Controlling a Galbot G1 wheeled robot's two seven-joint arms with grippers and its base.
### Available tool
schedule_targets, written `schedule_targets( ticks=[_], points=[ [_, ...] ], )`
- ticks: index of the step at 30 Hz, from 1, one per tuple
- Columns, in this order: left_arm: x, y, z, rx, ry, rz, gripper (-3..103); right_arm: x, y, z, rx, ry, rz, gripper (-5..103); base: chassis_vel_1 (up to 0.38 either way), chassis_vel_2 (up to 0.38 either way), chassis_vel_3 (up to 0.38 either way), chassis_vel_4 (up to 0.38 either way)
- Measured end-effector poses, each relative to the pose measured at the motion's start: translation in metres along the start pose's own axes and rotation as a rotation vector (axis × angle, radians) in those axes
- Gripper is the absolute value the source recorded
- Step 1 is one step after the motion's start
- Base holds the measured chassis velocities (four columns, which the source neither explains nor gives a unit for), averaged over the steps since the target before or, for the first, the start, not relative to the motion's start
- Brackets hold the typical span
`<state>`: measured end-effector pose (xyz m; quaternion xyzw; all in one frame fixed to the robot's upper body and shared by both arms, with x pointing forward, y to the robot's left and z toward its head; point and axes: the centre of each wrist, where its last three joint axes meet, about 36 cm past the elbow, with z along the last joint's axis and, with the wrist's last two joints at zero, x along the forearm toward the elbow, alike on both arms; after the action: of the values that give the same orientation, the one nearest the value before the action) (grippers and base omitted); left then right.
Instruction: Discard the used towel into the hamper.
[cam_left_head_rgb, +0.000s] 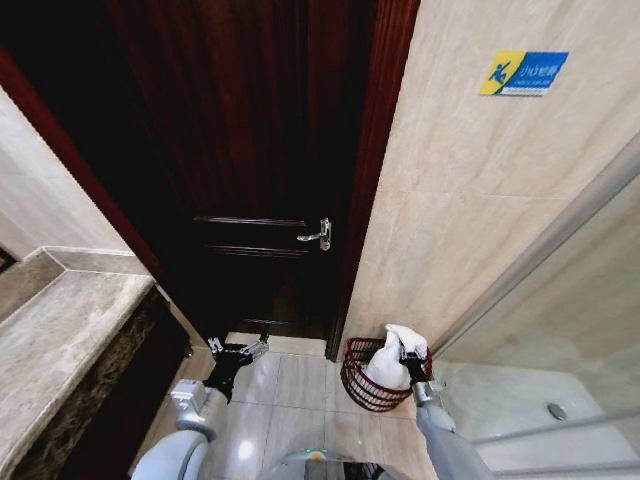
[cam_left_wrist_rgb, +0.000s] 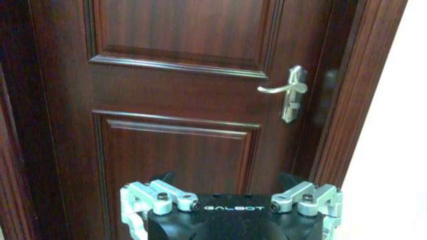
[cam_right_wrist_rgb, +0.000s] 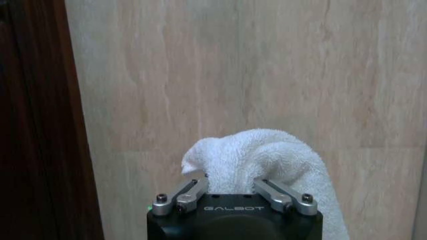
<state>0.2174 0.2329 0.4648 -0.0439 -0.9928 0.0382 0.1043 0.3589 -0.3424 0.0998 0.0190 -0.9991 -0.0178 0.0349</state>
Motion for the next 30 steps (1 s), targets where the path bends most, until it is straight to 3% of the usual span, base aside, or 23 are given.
schedule_targets(
  ticks=[30],
  points=[
    [0.0, 0.0, 0.0, 0.0, 0.0, 0.0, 100, 0.009, 0.002, 0.026, -0.04, 0.175, 0.035, 12, 0.0, 0.0, 0.0, 0.0]
  ],
)
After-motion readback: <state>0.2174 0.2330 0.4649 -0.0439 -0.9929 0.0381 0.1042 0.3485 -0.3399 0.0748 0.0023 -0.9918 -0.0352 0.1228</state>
